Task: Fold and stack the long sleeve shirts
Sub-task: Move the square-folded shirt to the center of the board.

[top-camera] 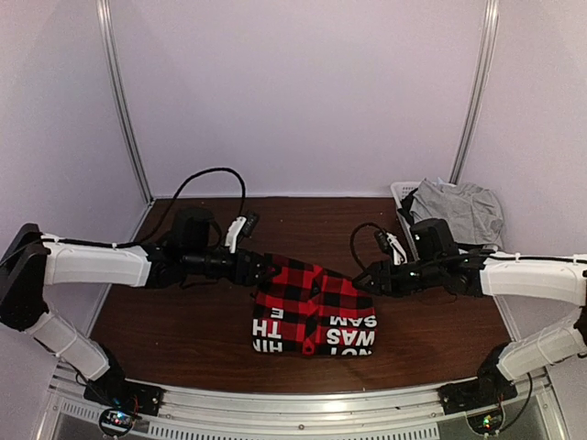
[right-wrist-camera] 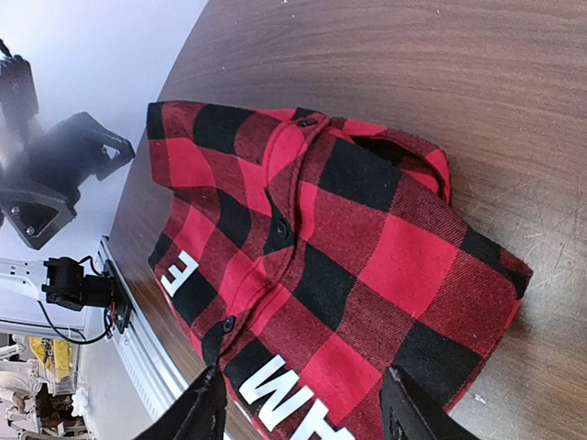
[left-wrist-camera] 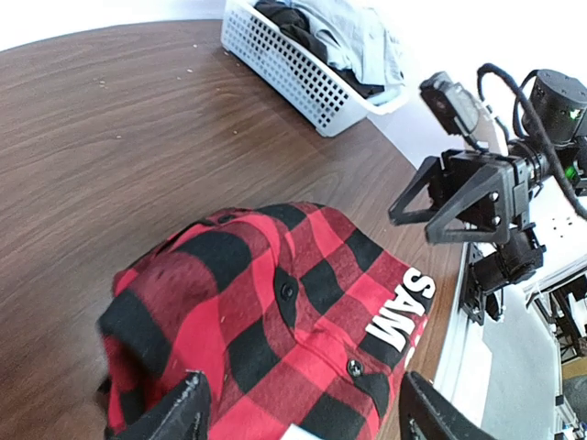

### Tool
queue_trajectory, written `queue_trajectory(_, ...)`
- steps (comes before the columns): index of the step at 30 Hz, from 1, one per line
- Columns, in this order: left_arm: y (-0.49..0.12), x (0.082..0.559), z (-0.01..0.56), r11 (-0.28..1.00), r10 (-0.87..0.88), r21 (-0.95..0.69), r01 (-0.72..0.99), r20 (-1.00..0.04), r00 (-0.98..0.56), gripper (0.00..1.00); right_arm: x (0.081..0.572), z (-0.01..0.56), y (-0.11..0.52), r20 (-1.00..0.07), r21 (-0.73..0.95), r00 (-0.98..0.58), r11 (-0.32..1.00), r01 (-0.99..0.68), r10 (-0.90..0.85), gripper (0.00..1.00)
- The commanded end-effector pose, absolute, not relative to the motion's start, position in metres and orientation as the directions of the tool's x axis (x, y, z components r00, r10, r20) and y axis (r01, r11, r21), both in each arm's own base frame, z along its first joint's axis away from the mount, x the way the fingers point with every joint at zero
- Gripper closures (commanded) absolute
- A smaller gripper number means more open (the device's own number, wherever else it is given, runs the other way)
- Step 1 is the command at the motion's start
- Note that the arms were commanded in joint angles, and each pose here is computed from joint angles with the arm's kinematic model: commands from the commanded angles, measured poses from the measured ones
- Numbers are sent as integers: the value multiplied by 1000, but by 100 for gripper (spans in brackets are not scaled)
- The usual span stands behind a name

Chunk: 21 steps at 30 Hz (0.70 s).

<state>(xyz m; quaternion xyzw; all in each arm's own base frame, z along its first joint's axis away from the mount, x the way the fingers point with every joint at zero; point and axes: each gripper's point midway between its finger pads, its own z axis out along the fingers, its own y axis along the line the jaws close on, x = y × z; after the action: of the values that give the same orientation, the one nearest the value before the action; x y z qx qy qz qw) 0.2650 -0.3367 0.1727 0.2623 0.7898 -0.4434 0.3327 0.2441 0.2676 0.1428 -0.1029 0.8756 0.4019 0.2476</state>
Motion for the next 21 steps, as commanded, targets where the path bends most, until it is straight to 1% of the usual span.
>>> queue_trajectory(1,-369,276,180,409,107,-509,758,-798,-593,29,257,144,287,-540,665,-842,624,-411,21,43)
queue_trajectory(3,-377,280,171,411,111,-519,750,-788,-606,29,256,135,295,-524,675,-851,613,-410,9,43)
queue_trajectory(5,-378,287,161,439,99,-527,728,-777,-622,29,254,125,301,-506,685,-863,606,-405,-5,43)
queue_trajectory(10,-362,307,120,593,53,-526,610,-730,-682,32,253,93,304,-466,683,-884,625,-377,-24,43)
queue_trajectory(13,-354,310,88,648,44,-532,545,-688,-724,33,253,75,304,-451,674,-892,640,-370,-41,43)
queue_trajectory(17,-349,306,46,686,51,-544,484,-627,-777,34,252,54,298,-455,633,-887,674,-382,-75,43)
queue_trajectory(21,-340,298,23,705,43,-559,436,-580,-813,37,252,41,288,-464,565,-876,718,-407,-131,43)
